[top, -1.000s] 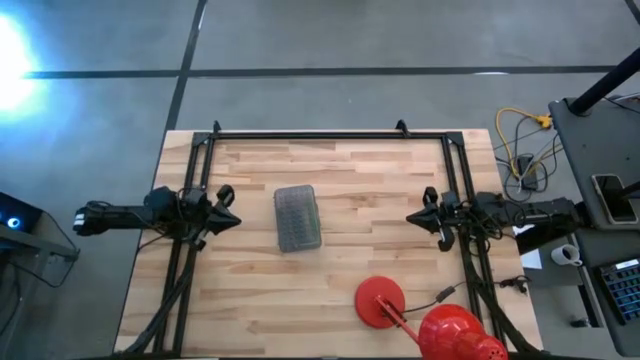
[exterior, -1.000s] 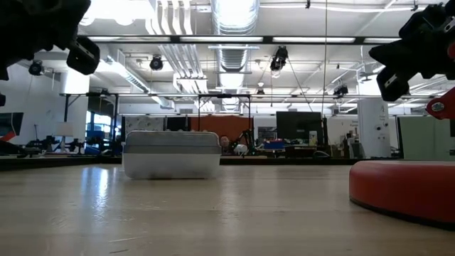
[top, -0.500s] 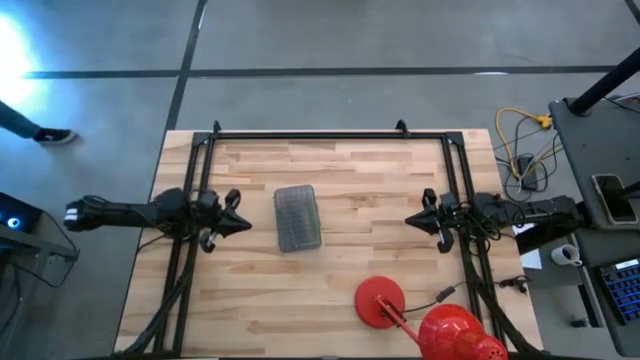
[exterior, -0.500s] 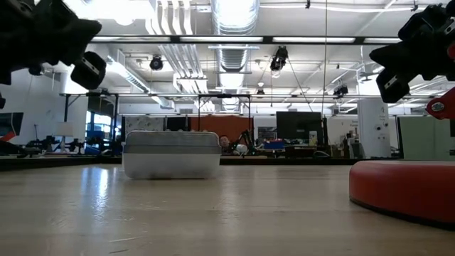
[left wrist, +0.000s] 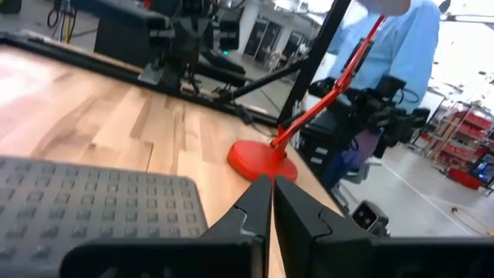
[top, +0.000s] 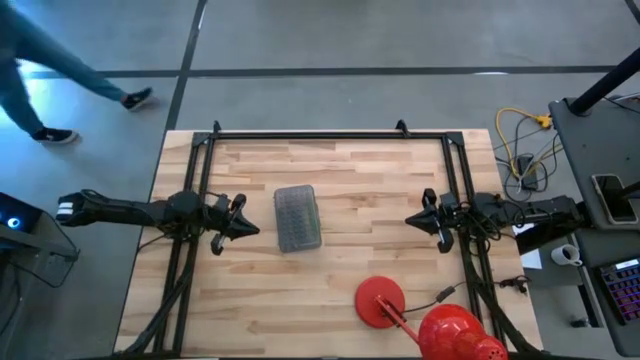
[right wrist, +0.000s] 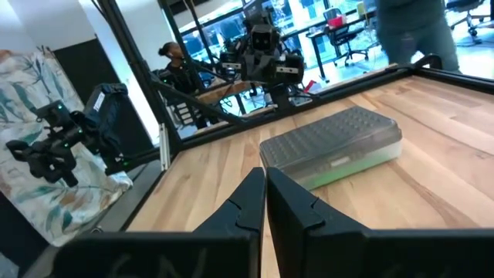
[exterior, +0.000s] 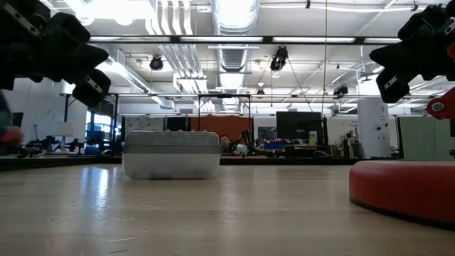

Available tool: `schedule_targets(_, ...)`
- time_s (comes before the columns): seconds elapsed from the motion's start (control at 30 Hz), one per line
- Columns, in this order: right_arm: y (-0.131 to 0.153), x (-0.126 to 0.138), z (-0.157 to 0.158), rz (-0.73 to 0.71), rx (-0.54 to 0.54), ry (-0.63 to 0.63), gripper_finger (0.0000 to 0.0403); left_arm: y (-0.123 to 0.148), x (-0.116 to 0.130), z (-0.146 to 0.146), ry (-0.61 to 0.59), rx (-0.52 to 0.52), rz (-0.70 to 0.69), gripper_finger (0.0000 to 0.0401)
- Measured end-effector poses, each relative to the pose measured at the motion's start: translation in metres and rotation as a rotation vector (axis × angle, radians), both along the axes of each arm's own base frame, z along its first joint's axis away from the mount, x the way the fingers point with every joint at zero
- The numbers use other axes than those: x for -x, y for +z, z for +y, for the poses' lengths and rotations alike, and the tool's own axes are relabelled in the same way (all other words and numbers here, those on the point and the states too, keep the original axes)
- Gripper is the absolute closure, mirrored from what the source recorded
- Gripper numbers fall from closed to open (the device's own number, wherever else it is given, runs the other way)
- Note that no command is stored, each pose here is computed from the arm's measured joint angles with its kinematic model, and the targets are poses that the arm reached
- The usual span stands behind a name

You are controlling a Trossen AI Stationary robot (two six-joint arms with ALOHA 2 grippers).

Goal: Pick & place school supplies into a supply box
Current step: Return to Home Position

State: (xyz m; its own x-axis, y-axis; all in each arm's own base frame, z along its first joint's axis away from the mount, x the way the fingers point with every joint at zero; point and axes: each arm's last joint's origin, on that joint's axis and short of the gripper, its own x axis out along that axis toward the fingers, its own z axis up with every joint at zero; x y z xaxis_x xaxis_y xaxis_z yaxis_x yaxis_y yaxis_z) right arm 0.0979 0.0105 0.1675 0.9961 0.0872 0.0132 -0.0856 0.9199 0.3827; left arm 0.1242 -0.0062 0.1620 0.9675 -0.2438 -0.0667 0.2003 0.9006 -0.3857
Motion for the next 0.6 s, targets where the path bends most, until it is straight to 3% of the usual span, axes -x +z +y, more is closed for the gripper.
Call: schedule_targets(0.6,0.0,0.0,0.0,0.0,0.0,0.0,0.0394,-0.017,-0.008,0.0,0.0,0.001,0.158,0.04)
